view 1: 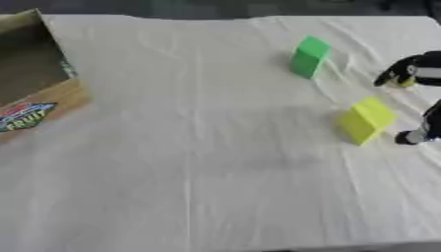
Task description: Pick up the objects with one hand, pass them to the other hand, and then place them into the box on the other side of the table.
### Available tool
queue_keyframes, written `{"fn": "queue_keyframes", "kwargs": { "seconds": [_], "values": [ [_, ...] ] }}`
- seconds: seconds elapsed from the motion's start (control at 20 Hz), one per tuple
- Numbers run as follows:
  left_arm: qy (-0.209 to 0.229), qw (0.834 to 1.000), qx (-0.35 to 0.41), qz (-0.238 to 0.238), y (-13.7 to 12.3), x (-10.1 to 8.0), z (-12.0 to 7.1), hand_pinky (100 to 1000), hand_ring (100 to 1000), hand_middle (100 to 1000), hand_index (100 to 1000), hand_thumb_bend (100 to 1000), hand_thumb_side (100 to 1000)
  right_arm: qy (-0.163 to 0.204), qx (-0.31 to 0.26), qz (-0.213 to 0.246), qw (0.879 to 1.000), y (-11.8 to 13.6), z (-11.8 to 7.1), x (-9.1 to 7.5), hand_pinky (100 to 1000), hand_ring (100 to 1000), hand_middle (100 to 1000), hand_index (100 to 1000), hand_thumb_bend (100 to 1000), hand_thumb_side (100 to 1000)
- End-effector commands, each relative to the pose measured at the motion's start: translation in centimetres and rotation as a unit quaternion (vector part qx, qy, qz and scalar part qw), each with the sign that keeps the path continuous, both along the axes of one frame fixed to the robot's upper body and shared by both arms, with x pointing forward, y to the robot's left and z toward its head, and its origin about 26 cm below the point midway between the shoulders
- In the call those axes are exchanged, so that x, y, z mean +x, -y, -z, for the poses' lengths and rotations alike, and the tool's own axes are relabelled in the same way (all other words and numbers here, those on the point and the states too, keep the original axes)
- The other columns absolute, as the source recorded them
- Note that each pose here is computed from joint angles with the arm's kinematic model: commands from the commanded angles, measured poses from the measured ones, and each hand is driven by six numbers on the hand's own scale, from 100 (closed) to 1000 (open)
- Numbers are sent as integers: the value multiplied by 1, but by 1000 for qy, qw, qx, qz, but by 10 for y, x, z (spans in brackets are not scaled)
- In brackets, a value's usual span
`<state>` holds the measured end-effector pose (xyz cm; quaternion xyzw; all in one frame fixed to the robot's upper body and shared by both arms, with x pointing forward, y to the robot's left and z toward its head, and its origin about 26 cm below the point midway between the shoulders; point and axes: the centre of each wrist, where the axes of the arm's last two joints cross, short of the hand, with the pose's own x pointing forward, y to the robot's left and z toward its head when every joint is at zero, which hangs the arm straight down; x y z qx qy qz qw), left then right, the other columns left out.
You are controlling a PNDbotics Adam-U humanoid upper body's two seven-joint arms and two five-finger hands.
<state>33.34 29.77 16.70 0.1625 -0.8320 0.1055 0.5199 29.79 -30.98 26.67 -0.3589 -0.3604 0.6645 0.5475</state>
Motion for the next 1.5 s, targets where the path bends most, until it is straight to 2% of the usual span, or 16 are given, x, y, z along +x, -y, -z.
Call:
{"fn": "queue_keyframes", "kwargs": {
  "seconds": [0.05, 1.0, 1.5],
  "values": [
    [14, 1000, 12, 3, -3, 0, -11, 452, 789, 667, 793, 200, 870, -7, -14, 22, 1000, 6, -6, 4, 1000, 909, 918, 905, 553, 123],
    [17, 1000, 10, 11, 0, 1, -15, 453, 788, 669, 792, 200, 877, 13, -47, 12, 999, 12, -4, 18, 1000, 916, 925, 904, 562, 108],
    [19, 1000, 10, 13, 1, 1, -17, 454, 789, 669, 792, 201, 877, -2, -55, 20, 998, 16, 3, 26, 1000, 920, 925, 900, 557, 100]
  ]
}}
